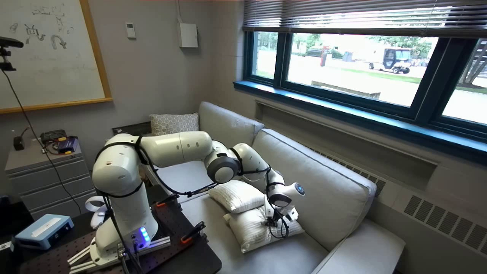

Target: Arrange the two pillows neatly to the right

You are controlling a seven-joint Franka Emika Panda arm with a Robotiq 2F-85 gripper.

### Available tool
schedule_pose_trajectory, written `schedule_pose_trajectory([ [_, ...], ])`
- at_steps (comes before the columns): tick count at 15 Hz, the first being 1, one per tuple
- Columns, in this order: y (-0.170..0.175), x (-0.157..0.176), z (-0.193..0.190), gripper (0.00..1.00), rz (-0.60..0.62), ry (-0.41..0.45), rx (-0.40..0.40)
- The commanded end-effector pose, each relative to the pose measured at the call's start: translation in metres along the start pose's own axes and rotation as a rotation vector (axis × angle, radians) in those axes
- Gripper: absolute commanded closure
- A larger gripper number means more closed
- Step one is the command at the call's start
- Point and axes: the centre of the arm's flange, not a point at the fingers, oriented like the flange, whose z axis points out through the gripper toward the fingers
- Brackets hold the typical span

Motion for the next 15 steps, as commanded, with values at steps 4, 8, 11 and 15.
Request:
schedule_pose_trajectory([
  [4,-0.013,0.025,-0.006,0.97,0.007,0.026,0.087],
  [8,-0.025,-0.005,-0.049,0.96,-0.019,0.154,0.129],
  [11,-0.032,-0.024,-0.089,0.97,-0.022,0.313,0.143],
  [15,-0.036,-0.051,-0.133,0.97,-0.013,0.554,0.145],
])
